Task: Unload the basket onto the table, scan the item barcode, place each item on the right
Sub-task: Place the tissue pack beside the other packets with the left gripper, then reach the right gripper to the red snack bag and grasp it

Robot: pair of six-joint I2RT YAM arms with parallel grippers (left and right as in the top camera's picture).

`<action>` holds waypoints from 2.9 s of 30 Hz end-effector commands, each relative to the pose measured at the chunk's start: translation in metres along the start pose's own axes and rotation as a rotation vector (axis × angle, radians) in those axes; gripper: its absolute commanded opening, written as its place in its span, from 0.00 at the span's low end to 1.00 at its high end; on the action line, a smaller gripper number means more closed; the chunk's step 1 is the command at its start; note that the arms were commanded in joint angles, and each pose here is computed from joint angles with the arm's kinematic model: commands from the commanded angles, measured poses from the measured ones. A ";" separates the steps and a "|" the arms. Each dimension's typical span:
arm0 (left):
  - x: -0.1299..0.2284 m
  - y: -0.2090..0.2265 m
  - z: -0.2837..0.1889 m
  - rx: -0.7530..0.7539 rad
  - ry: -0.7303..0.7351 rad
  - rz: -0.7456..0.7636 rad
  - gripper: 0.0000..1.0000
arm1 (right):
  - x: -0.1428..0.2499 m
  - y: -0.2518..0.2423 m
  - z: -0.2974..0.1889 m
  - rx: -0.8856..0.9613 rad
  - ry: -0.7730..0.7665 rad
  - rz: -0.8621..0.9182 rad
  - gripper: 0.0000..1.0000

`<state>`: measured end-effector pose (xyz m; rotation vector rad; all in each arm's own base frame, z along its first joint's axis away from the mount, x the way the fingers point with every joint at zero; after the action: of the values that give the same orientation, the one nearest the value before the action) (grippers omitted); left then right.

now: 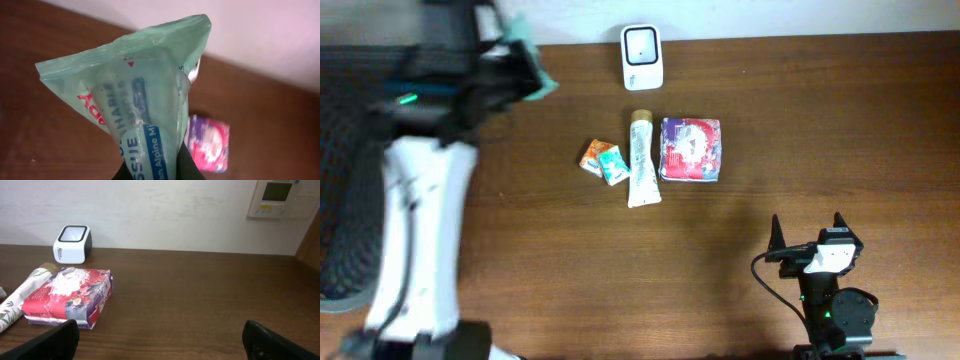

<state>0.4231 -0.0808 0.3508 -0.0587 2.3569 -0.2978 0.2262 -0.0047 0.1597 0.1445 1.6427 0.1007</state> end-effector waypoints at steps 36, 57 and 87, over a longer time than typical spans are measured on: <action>0.039 -0.019 0.079 -0.174 0.389 0.226 0.99 | 0.003 0.000 0.000 0.002 0.006 -0.007 0.99; -0.016 0.239 -0.106 -0.354 0.016 -0.461 0.99 | 0.004 0.000 0.000 0.002 0.006 -0.007 0.99; -0.018 0.231 -0.101 -0.329 0.020 -0.448 0.99 | -0.260 0.125 0.084 -0.484 0.506 0.154 0.99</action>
<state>0.3792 0.1678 0.3732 -0.7548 2.3890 -0.1198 0.3225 0.0393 0.4085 0.0280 2.0017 0.4209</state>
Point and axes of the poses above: each gripper's point midway between its finger pads, its own z axis out along the fingers, its own y axis along the line the jaws close on, x = y × z, the point moved 2 cm from there along -z, back along the fingers, and after that the axes turned 11 degrees about z, right-handed, at the moved point
